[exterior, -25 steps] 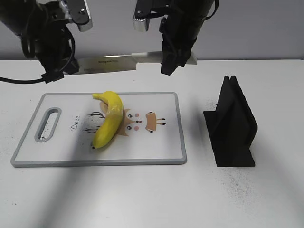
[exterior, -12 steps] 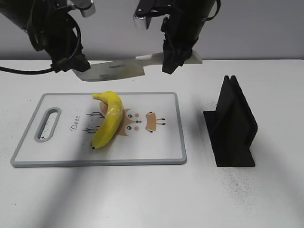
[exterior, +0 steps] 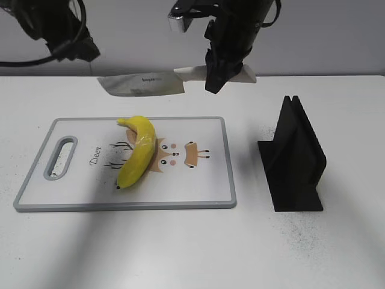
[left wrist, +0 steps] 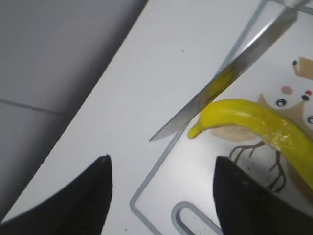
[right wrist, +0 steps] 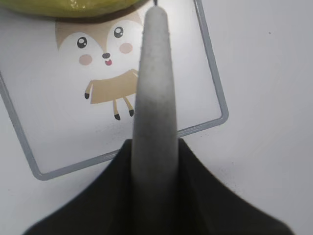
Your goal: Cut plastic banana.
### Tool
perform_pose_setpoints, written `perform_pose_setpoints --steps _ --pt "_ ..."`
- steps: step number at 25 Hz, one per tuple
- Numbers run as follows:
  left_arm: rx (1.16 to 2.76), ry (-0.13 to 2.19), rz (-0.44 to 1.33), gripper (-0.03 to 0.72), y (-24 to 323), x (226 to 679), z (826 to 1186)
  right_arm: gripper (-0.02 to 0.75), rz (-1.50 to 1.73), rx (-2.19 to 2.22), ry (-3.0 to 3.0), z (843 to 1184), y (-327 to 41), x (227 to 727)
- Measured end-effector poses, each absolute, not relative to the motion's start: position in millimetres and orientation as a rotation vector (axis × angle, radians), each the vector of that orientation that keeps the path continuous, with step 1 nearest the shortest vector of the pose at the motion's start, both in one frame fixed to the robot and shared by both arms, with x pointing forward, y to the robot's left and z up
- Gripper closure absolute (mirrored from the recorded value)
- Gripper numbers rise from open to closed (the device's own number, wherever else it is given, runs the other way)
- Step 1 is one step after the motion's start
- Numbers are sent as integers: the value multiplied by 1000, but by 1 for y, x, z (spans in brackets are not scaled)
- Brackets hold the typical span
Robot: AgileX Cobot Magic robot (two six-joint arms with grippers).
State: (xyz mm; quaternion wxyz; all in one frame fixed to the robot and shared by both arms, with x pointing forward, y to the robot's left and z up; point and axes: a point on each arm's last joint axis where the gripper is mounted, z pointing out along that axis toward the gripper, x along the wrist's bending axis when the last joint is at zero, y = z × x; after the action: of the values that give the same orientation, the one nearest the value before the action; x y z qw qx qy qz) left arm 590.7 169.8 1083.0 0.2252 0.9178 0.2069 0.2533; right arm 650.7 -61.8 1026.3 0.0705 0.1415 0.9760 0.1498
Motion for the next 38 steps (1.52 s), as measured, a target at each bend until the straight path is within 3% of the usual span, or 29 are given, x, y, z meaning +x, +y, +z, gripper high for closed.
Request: perform_pose_setpoints --steps 6,11,14,20,31,38 --pt "2492 985 724 90 194 567 1111 578 515 787 2859 1046 -65 646" --pt "2595 1353 613 93 215 543 1112 578 589 983 2771 1072 -69 638" --pt "2579 1508 605 100 221 538 1112 578 631 1167 2703 1083 -71 634" --pt "2417 1576 470 102 222 525 1125 578 721 1435 2573 1108 -77 622" --pt "2214 1577 495 106 262 489 1165 578 641 1602 2507 1124 -108 572" --pt "2161 1706 484 106 290 449 1147 578 580 1764 2300 1121 -134 547"
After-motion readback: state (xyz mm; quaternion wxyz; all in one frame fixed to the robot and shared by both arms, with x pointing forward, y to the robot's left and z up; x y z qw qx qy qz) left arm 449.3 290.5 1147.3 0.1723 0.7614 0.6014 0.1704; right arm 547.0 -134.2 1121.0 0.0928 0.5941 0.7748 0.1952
